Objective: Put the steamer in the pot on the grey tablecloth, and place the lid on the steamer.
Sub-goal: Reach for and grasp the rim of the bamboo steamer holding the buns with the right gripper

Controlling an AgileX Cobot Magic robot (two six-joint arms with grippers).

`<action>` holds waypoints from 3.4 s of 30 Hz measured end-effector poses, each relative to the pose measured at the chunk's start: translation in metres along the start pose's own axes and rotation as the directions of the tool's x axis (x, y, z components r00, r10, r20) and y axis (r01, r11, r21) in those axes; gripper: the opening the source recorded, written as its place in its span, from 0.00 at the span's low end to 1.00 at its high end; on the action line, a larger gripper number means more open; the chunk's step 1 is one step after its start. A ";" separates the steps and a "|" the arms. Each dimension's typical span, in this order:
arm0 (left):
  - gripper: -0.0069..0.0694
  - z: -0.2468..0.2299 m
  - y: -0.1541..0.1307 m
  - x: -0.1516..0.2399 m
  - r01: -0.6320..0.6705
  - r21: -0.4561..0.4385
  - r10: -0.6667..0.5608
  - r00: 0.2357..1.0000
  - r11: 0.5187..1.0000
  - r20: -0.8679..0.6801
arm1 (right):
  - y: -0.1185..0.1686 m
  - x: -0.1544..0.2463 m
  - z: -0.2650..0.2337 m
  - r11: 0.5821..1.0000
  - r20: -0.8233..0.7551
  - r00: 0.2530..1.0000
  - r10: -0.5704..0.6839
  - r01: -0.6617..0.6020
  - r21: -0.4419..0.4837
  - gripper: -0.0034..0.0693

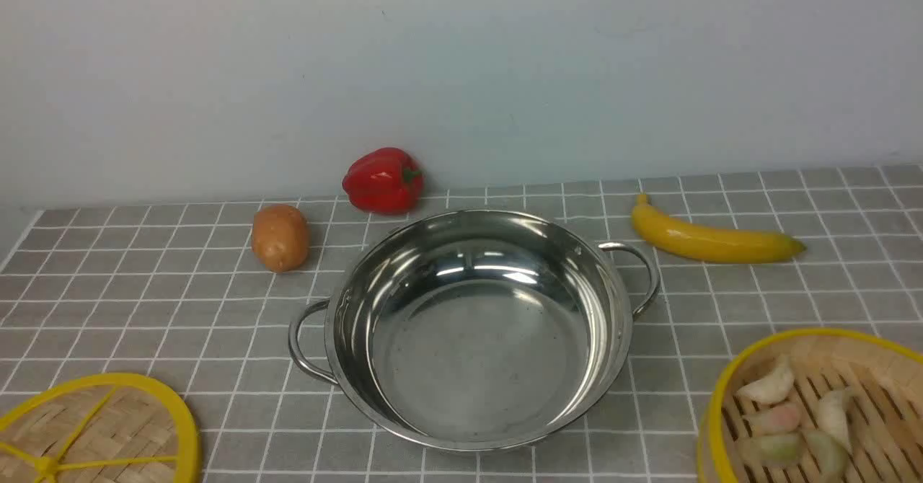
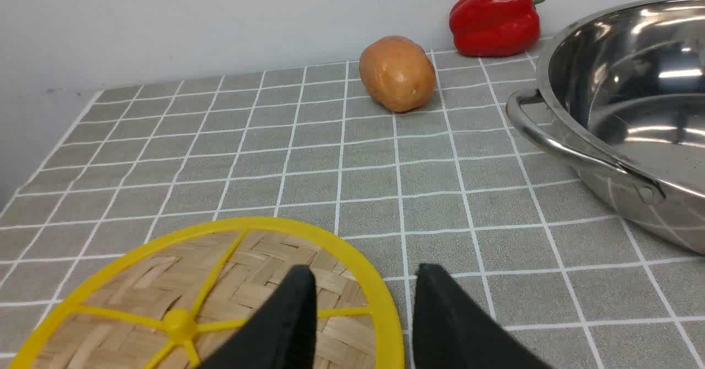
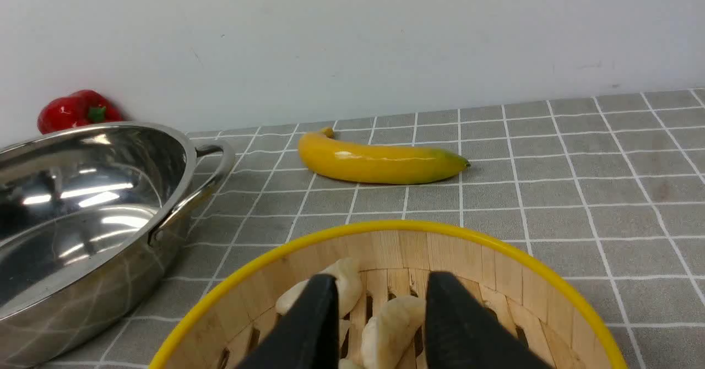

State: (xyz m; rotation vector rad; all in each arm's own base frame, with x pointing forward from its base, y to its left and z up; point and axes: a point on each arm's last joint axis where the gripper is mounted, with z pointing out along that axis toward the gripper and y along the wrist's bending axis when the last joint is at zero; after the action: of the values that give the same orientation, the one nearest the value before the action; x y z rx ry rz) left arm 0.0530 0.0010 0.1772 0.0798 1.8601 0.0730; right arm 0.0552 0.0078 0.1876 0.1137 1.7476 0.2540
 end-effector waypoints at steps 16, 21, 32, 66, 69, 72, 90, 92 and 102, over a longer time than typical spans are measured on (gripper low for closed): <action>0.41 0.000 0.000 0.000 0.000 0.000 0.000 1.000 1.000 0.000 | 0.000 0.000 0.000 1.000 0.000 1.000 0.000 0.000 0.000 0.38; 0.41 0.000 0.000 0.000 0.000 0.000 0.000 1.000 1.000 0.000 | 0.000 0.000 0.000 1.000 0.000 1.000 0.000 0.000 0.000 0.38; 0.41 0.000 0.000 0.000 0.000 0.000 0.000 1.000 1.000 0.000 | -0.001 0.000 0.000 0.999 0.000 0.999 -0.033 0.033 0.008 0.38; 0.41 0.000 0.000 0.000 0.000 0.000 0.000 1.000 1.000 0.000 | 0.056 -0.084 0.026 0.928 -0.614 0.750 -0.245 -0.001 -0.372 0.38; 0.41 0.000 0.000 0.000 0.000 0.000 0.000 1.000 1.000 0.000 | 0.052 -0.080 0.059 0.922 -0.649 0.701 -0.295 0.030 -0.387 0.38; 0.41 0.000 0.000 0.000 0.000 0.000 0.000 1.000 1.000 0.000 | 0.050 -0.076 0.086 0.921 -0.674 0.664 -0.324 0.059 -0.384 0.38; 0.41 0.000 0.000 0.000 0.000 0.000 0.000 1.000 1.000 0.000 | 0.118 -0.016 0.170 0.948 -0.901 0.311 -0.302 0.200 -0.249 0.38; 0.41 0.000 0.000 0.000 0.000 0.000 0.000 1.000 1.000 0.000 | 0.118 -0.009 0.173 0.951 -0.915 0.302 -0.269 0.232 -0.203 0.38; 0.41 0.000 0.000 0.000 0.000 0.000 0.000 1.000 1.000 0.000 | 0.119 0.007 0.184 0.955 -0.924 0.298 -0.239 0.243 -0.169 0.38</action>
State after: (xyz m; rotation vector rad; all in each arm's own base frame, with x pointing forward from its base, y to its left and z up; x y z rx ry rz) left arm 0.0530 0.0010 0.1772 0.0798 1.8601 0.0730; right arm 0.2269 0.1441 0.1771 -0.4070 2.9354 0.0651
